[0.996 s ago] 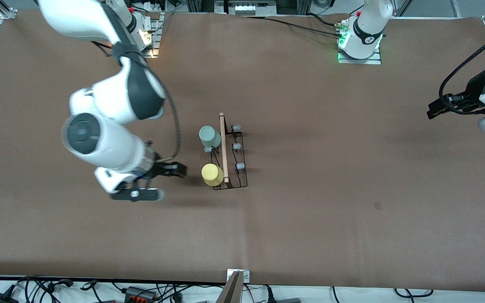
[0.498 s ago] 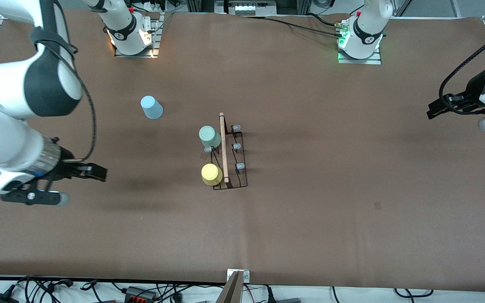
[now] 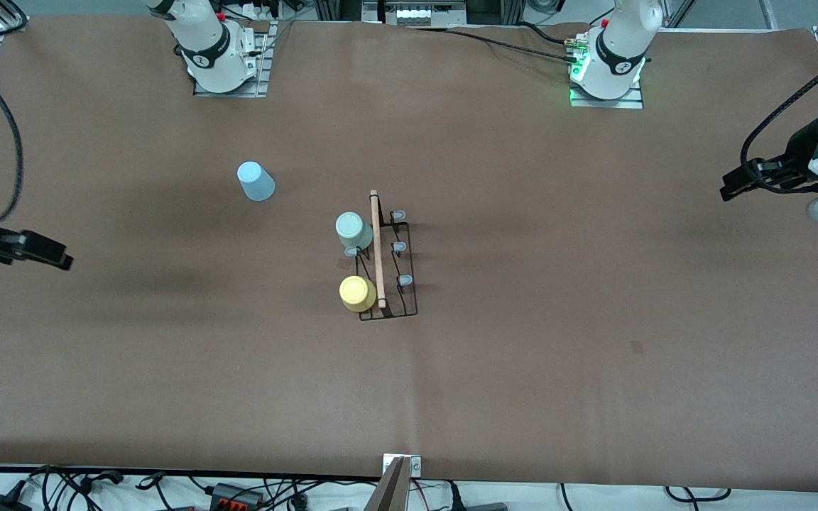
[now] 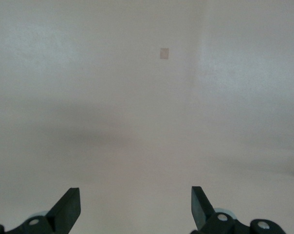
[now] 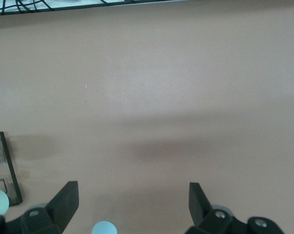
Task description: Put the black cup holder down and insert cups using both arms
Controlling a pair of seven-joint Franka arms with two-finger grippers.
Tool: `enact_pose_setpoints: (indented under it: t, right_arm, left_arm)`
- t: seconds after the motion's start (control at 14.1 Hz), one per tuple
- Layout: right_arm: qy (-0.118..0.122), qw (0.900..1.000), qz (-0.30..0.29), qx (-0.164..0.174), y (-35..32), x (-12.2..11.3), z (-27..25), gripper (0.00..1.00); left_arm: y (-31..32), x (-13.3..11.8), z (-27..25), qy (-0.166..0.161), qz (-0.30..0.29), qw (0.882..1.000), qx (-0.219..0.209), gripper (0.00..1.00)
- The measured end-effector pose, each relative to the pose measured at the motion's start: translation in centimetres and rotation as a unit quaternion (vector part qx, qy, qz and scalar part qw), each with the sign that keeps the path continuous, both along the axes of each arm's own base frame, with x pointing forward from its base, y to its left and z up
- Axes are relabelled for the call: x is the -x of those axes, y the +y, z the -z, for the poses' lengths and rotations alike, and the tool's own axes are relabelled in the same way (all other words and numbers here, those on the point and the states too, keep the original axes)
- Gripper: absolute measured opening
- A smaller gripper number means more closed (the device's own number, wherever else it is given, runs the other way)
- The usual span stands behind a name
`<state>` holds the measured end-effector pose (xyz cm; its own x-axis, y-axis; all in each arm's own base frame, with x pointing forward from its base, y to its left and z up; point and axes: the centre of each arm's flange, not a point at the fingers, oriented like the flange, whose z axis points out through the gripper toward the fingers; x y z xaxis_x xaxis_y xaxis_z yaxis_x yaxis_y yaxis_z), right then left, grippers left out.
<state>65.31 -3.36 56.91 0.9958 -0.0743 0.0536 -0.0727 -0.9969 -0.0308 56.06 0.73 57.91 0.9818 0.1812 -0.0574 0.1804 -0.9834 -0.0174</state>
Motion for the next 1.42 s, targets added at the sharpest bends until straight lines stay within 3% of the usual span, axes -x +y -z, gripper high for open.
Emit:
enact_pose_setpoints:
  t: [0.14, 0.36, 0.57, 1.07, 1.42]
  right_arm:
    - [0.002, 1.0, -0.014, -0.001, 0.0, 1.3, -1.3, 1.0]
    - [0.031, 0.999, -0.019, 0.001, 0.4, 2.6, -1.3, 1.0]
    - [0.042, 0.999, -0.019, 0.006, 0.3, 3.3, 0.0, 1.0]
    - [0.019, 0.999, -0.025, 0.02, 0.3, 6.9, 1.3, 1.0]
    - [0.016, 0.999, -0.035, 0.023, 0.3, 7.5, 0.3, 1.0]
  left_arm:
    - [0.0, 0.0, 0.0, 0.0, 0.0, 1.0, 0.0, 1.0]
    - [0.0, 0.0, 0.0, 0.0, 0.0, 1.0, 0.0, 1.0]
    - [0.0, 0.0, 0.0, 0.0, 0.0, 1.0, 0.0, 1.0]
    - [0.0, 0.0, 0.0, 0.0, 0.0, 1.0, 0.0, 1.0]
    - [0.0, 0.0, 0.0, 0.0, 0.0, 1.0, 0.0, 1.0]
